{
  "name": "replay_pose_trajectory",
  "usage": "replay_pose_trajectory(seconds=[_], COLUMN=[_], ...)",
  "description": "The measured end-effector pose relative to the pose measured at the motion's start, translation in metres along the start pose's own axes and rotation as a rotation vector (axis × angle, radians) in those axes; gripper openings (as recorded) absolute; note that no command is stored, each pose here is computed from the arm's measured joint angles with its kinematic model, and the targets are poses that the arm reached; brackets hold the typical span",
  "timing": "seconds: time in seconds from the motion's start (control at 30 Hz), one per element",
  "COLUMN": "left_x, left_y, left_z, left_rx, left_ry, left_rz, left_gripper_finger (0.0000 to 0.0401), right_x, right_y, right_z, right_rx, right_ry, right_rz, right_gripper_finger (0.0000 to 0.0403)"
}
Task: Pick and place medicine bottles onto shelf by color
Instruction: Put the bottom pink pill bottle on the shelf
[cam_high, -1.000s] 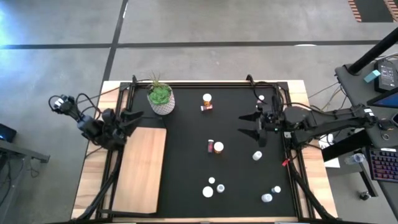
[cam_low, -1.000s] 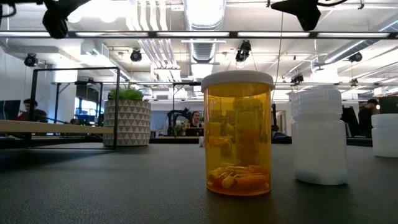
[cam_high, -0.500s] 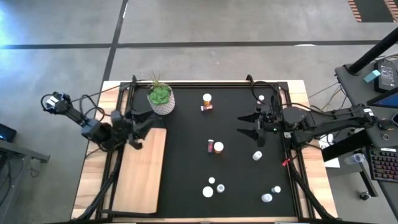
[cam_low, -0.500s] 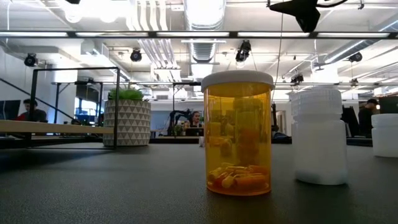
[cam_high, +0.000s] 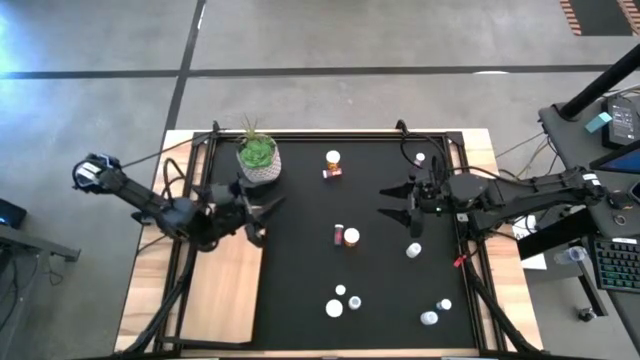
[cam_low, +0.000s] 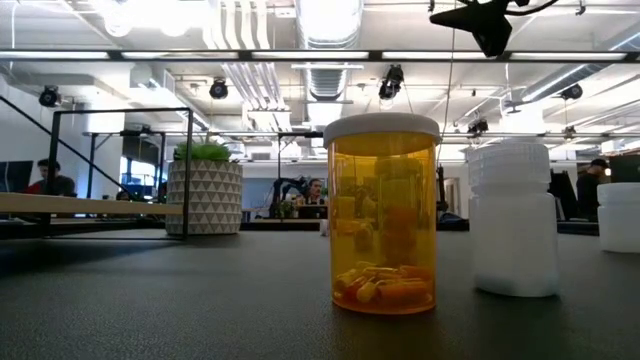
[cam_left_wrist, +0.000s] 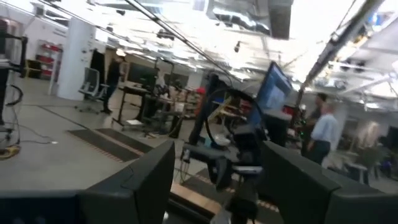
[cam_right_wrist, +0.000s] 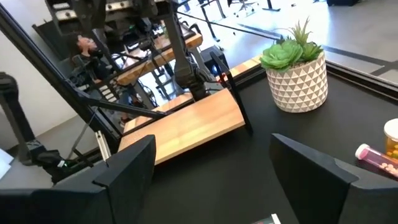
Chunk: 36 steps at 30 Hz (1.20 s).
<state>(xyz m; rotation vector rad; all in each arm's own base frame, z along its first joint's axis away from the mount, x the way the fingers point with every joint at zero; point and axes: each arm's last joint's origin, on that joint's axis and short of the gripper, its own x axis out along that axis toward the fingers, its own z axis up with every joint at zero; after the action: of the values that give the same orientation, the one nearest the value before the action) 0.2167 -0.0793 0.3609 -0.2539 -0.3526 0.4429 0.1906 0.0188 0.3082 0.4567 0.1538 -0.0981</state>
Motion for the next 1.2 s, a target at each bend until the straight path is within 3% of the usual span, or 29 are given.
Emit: replay_pose_trajectory(seconds=[0.13, 0.27, 0.5, 0.63, 0.93, 1.1, 1.2], left_x=[0.012, 0.028, 0.059, 0.07, 0.085, 0.092, 0.094], left_y=[-0.004, -0.003, 0.003, 0.006, 0.018, 0.029, 0.032], left_z=[-0.007, -0.008, -0.009, -0.009, -0.008, -0.006, -0.005], left_rx=[0.043, 0.09, 0.015, 0.039, 0.044, 0.008, 0.01], left_ry=[0.01, -0.002, -0.028, -0.01, -0.007, -0.018, -0.022], left_rz=[0.022, 0.05, -0.026, -0.053, -0.016, -0.014, -0.023], left_gripper_finger=[0.0224, 0.0224, 0.0224, 0.0224, 0.0224, 0.0224, 0.0224], right_x=[0.0, -0.001, 0.003, 0.007, 0.008, 0.005, 0.005], right_y=[-0.003, -0.013, -0.034, -0.049, -0.088, -0.104, -0.109], right_z=[-0.002, -0.007, -0.014, -0.016, -0.02, -0.001, 0.012], right_rx=[0.046, 0.098, 0.15, 0.216, 0.298, 0.318, 0.405], right_ry=[0.003, -0.021, 0.044, 0.073, 0.213, 0.346, 0.456], right_rz=[-0.056, -0.268, -0.445, -0.532, -0.76, -0.955, -1.025], right_gripper_finger=[0.0302, 0.0302, 0.0302, 0.0302, 0.0302, 0.0302, 0.0302])
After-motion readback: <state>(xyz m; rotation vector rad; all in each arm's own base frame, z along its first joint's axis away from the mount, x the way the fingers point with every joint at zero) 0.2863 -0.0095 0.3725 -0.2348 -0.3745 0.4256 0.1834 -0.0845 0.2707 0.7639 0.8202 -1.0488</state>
